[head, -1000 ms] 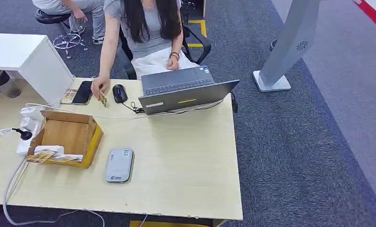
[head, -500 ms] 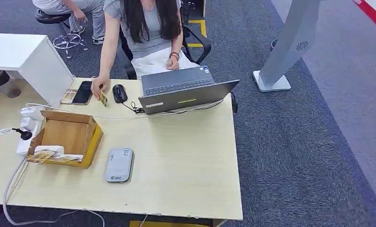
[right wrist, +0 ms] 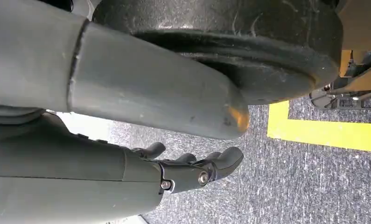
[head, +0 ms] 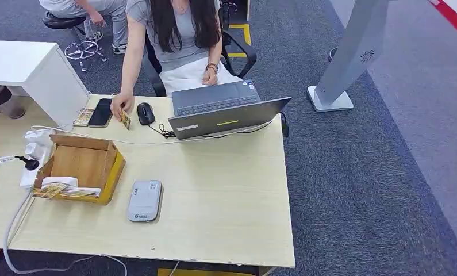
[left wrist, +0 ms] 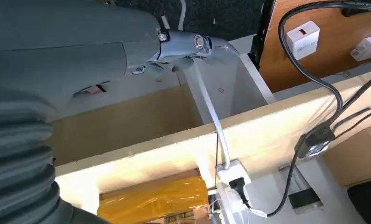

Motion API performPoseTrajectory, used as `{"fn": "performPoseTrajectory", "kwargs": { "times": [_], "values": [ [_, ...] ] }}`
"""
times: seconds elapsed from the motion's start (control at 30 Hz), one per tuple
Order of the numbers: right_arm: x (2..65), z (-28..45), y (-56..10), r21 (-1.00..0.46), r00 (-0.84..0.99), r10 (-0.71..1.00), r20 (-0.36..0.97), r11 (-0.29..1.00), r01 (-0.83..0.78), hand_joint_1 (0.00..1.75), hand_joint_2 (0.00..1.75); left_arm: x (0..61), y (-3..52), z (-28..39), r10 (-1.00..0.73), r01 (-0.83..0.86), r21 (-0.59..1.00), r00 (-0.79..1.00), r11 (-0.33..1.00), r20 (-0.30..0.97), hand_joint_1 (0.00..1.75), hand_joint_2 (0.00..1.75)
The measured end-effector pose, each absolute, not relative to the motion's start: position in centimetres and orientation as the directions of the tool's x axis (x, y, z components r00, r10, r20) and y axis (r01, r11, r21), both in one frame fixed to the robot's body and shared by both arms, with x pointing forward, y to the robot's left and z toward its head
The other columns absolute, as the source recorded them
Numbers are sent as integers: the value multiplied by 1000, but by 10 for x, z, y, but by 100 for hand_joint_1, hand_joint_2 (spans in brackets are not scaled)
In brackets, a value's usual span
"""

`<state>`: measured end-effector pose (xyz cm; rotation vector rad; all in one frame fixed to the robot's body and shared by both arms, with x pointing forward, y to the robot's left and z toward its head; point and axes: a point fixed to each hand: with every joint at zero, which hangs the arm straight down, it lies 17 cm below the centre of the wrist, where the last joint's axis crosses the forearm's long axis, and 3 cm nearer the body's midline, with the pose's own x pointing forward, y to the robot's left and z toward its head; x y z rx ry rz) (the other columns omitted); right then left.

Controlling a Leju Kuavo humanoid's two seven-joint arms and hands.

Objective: Pass the card to the sensor for recognition and then transmit it.

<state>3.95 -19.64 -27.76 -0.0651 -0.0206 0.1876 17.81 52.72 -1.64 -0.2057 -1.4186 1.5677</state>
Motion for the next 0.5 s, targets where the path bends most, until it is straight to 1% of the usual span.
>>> {"fn": "performPoseTrajectory", "kwargs": {
  "times": [0.5],
  "values": [
    [39,-278,-196,-67,982,187,14,980,-186,0,0,178,527,-16,726,-529,-834,-511,155,459,0,175]
  ]
}}
